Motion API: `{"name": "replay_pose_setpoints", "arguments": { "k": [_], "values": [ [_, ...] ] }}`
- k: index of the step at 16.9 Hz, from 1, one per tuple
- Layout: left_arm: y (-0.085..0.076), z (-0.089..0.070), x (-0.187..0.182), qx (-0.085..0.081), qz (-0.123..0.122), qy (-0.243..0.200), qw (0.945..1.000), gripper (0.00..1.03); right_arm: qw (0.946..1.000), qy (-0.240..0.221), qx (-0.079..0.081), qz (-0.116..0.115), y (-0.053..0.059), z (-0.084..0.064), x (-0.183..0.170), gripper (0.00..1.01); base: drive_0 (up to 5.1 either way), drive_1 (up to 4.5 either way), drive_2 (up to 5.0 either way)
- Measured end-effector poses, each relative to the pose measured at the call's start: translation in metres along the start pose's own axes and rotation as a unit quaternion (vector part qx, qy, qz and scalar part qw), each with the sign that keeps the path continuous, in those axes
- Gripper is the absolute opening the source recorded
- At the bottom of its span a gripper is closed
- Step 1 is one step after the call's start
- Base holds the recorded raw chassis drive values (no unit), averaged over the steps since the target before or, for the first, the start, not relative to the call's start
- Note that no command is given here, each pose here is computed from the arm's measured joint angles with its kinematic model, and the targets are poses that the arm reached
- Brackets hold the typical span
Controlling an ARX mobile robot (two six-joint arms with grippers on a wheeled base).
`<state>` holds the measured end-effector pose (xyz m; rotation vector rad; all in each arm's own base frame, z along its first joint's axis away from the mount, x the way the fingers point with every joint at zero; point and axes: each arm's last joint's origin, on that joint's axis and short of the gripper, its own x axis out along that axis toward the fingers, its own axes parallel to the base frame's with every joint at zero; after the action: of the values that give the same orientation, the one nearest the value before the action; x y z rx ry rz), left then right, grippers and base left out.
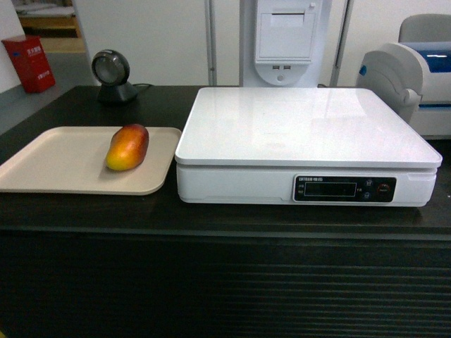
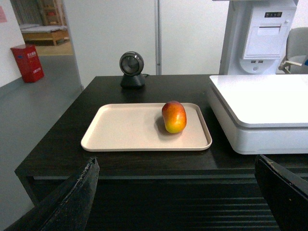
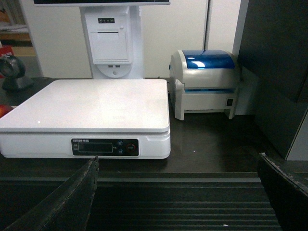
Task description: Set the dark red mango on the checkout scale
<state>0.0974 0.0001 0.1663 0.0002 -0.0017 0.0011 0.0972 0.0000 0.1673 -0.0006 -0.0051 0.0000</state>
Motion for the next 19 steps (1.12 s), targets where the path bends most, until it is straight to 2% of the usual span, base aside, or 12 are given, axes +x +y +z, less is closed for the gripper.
{"name": "replay_pose_setpoints", "arguments": {
  "k": [6, 7, 8, 9, 10, 12, 13, 15, 17, 18, 19],
  "values": [
    [0.000, 0.000, 0.000, 0.000, 0.000, 0.000, 1.0000, 0.98, 1.0000, 0.000, 0.000, 0.000, 0.000, 0.000, 0.000, 0.98, 0.0, 0.00, 0.0],
    [0.000, -0.002, 0.000, -0.012, 0.012, 0.030, 0.9994, 0.98, 1.0000, 0.000, 0.000, 0.000, 0.000, 0.000, 0.000, 0.98, 0.0, 0.00, 0.0],
    [-0.003, 0.000, 0.003, -0.034, 0.055, 0.108, 0.9921, 0.98, 1.0000, 0.000, 0.000, -0.001, 0.000, 0.000, 0.000, 0.98, 0.0, 0.00, 0.0],
    [-0.004, 0.010, 0.013, -0.065, 0.081, 0.123, 0.9869, 0.98, 1.0000, 0.000, 0.000, 0.001, 0.000, 0.000, 0.000, 0.98, 0.0, 0.00, 0.0],
    [-0.002, 0.019, 0.022, -0.082, 0.091, 0.111, 0.9862, 0.98, 1.0000, 0.000, 0.000, 0.000, 0.000, 0.000, 0.000, 0.98, 0.0, 0.00, 0.0],
    [0.003, 0.032, 0.040, -0.094, 0.071, 0.090, 0.9890, 0.98, 1.0000, 0.000, 0.000, 0.000, 0.000, 0.000, 0.000, 0.98, 0.0, 0.00, 0.0],
    [0.007, 0.035, 0.051, -0.093, 0.063, 0.087, 0.9898, 0.98, 1.0000, 0.000, 0.000, 0.000, 0.000, 0.000, 0.000, 0.98, 0.0, 0.00, 0.0],
    [0.020, 0.043, 0.085, -0.081, 0.042, 0.076, 0.9929, 0.98, 1.0000, 0.000, 0.000, 0.000, 0.000, 0.000, 0.000, 0.98, 0.0, 0.00, 0.0],
    [0.028, 0.051, 0.137, -0.058, 0.010, 0.077, 0.9954, 0.98, 1.0000, 0.000, 0.000, 0.000, 0.000, 0.000, 0.000, 0.98, 0.0, 0.00, 0.0],
    [0.028, 0.050, 0.166, -0.049, 0.004, 0.088, 0.9950, 0.98, 1.0000, 0.000, 0.000, 0.000, 0.000, 0.000, 0.000, 0.98, 0.0, 0.00, 0.0],
    [0.027, 0.039, 0.199, -0.047, -0.013, 0.127, 0.9906, 0.98, 1.0000, 0.000, 0.000, 0.000, 0.000, 0.000, 0.000, 0.98, 0.0, 0.00, 0.0]
  ]
}}
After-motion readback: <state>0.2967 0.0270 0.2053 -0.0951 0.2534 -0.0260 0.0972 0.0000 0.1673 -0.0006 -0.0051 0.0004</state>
